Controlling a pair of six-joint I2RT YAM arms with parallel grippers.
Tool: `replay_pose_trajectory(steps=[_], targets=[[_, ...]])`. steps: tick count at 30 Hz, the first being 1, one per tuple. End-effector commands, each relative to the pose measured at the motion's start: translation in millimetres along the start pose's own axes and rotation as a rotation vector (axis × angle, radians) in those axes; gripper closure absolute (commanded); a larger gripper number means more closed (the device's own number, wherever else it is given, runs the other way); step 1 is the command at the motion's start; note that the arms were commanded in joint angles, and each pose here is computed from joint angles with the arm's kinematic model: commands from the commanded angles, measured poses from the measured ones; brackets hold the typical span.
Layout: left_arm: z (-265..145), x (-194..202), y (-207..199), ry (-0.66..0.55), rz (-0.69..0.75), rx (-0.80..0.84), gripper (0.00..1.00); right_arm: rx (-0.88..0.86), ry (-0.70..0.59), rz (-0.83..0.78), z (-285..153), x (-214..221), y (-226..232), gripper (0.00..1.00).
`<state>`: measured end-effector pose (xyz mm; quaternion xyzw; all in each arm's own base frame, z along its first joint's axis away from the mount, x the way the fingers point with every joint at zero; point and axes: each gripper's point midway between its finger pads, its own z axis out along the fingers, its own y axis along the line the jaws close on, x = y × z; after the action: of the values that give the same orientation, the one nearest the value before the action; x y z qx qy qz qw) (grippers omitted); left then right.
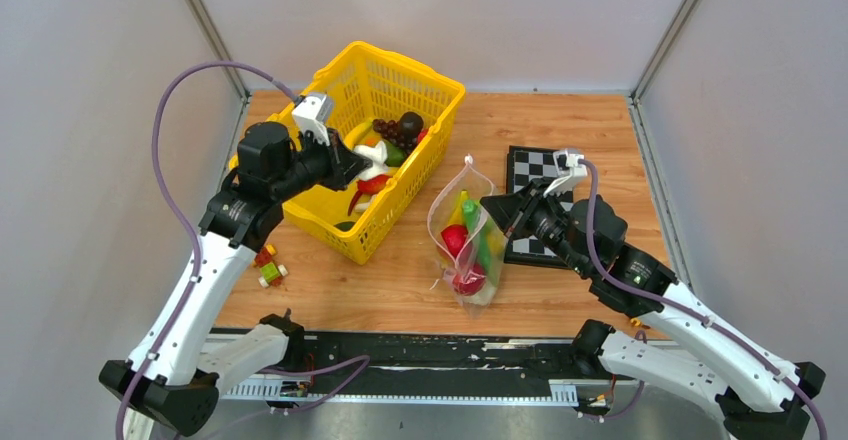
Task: Place the food in the zip-top bag and seal the zipper
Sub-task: Place the fake vegetable in the zipper food storage bag.
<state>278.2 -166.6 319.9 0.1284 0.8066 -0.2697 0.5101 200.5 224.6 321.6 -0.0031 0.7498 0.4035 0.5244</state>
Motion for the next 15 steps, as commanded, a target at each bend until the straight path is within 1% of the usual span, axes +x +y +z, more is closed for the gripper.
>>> replay_pose_trajectory(steps=[1, 3, 7, 10, 15], targets=[[-19.2, -33.1, -74.1, -0.120, -0.011, 0.336, 1.00, -0.039, -0.035, 0.013, 3.6, -7.8, 9.7, 1.00], [-20.6, -31.8, -84.8, -0.116, 0.011, 0.362, 1.00, -0.039, -0.032, 0.015, 4.7, -7.3, 10.1, 1.00], [-17.9, -26.1, -80.2, -0.101, 0.040, 0.329, 1.00, -0.045, -0.027, 0.016, 5.8, -7.2, 12.5, 1.00], [-20.9, -22.9, -89.3, -0.084, 0.065, 0.390, 0.99, -0.043, -0.028, 0.016, 5.8, -7.6, 12.1, 1.00], [-41.6, -15.1, -138.5, -0.064, 0.081, 0.739, 1.00, -0.044, -0.031, 0.018, 6.7, -8.9, 13.0, 1.00]])
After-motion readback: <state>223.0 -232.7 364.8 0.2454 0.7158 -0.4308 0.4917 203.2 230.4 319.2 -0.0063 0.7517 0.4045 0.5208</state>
